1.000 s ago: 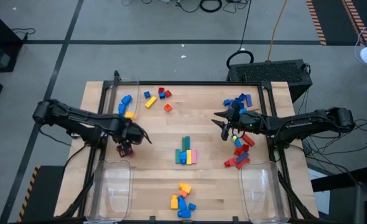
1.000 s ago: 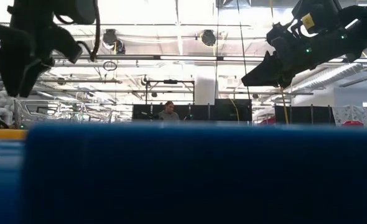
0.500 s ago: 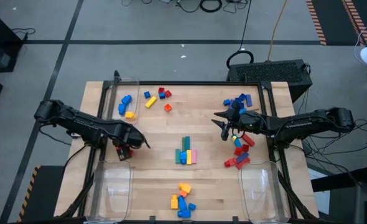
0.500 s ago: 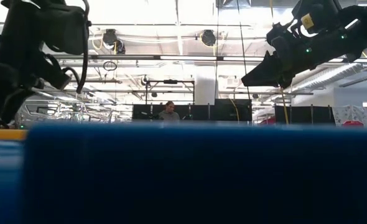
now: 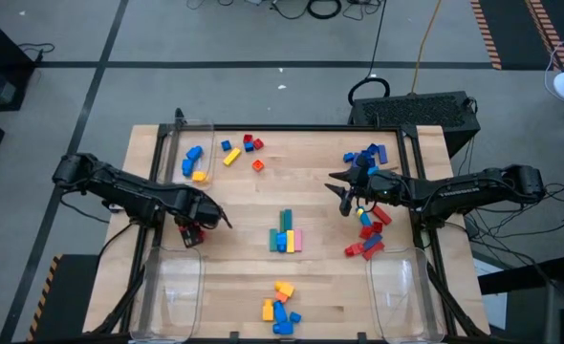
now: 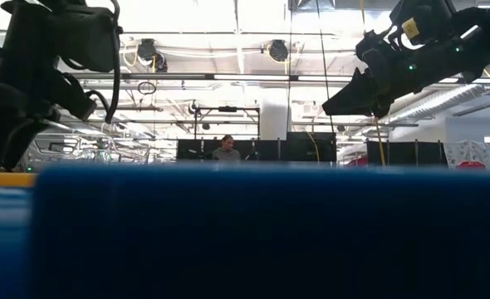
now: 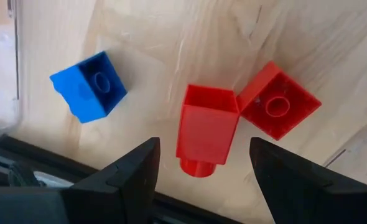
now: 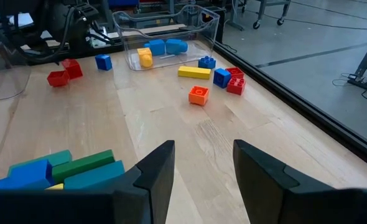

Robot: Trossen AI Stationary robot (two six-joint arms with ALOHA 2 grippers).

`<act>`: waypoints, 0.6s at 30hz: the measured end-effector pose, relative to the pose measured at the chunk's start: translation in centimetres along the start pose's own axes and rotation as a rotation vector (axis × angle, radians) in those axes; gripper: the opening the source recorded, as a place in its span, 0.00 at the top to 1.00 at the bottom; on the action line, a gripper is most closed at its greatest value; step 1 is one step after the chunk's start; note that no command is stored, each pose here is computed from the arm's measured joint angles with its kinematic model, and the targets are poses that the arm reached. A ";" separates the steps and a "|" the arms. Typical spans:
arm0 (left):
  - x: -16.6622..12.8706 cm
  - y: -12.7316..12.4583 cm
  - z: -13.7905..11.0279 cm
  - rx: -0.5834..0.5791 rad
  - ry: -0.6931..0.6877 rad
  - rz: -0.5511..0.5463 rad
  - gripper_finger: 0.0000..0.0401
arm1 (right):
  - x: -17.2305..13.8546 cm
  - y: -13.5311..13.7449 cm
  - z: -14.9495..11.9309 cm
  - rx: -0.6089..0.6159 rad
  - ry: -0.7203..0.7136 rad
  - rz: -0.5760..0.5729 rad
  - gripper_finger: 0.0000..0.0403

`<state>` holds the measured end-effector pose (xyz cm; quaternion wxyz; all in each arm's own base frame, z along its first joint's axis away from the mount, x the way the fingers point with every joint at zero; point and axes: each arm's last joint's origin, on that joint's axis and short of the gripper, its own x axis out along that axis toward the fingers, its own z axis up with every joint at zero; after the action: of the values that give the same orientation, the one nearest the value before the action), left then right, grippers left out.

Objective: Sort blocks by size
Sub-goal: Put the red one stud game piece into the top left transparent bin

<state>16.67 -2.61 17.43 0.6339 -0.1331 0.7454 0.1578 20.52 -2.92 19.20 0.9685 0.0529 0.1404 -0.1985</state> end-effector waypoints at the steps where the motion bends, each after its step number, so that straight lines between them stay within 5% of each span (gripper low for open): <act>1: -0.1 0.0 0.0 -0.001 -0.004 0.009 0.38 | 0.0 0.0 0.0 0.000 0.000 0.000 0.63; 10: -1.5 0.1 1.0 0.029 -0.119 0.094 0.38 | 0.0 0.0 0.2 0.006 -0.020 0.003 0.63; 18: -0.1 1.7 1.0 -0.109 -0.041 0.064 0.38 | 0.0 0.0 0.2 0.001 -0.016 0.002 0.63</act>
<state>16.94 -0.66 17.44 0.6354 -0.1402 0.7265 0.2210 20.57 -2.93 19.35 0.9698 0.0521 0.1327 -0.1980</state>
